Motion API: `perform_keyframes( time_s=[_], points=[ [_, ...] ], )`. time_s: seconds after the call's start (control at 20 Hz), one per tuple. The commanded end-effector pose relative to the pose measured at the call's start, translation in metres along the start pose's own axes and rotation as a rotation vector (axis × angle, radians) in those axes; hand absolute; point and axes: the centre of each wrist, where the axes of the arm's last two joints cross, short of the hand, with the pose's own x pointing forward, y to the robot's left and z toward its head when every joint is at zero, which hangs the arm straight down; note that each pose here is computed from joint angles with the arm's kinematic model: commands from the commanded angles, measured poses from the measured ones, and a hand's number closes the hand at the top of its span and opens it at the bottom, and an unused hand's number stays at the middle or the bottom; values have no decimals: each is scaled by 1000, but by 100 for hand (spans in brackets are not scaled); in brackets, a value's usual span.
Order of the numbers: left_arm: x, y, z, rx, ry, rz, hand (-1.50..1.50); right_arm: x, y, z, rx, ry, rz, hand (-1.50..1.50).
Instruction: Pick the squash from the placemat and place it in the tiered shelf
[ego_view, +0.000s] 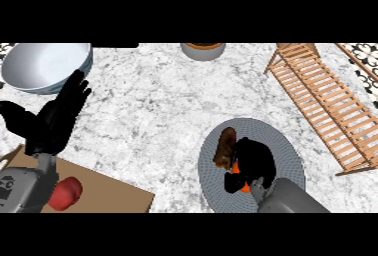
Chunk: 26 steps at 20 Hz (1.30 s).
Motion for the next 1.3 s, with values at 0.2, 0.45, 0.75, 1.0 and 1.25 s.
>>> perform_keyframes(
  time_s=[0.2, 0.45, 0.75, 1.0, 1.25],
  points=[
    [2, 4, -4, 12, 1, 7, 0, 96, 39, 100, -103, -440, 61, 150],
    [-3, 1, -11, 43, -3, 1, 0, 95, 35, 136, -185, -544, -146, 150],
    [-6, 8, -1, 26, 6, 16, 0, 88, -22, 161, -469, -600, -441, 150],
    [3, -3, -4, 19, 11, 10, 0, 66, -74, 192, -598, -564, -568, 150],
    [-6, 4, 4, 11, 10, 14, 0, 52, -117, 198, -659, -485, -588, 150]
  ],
)
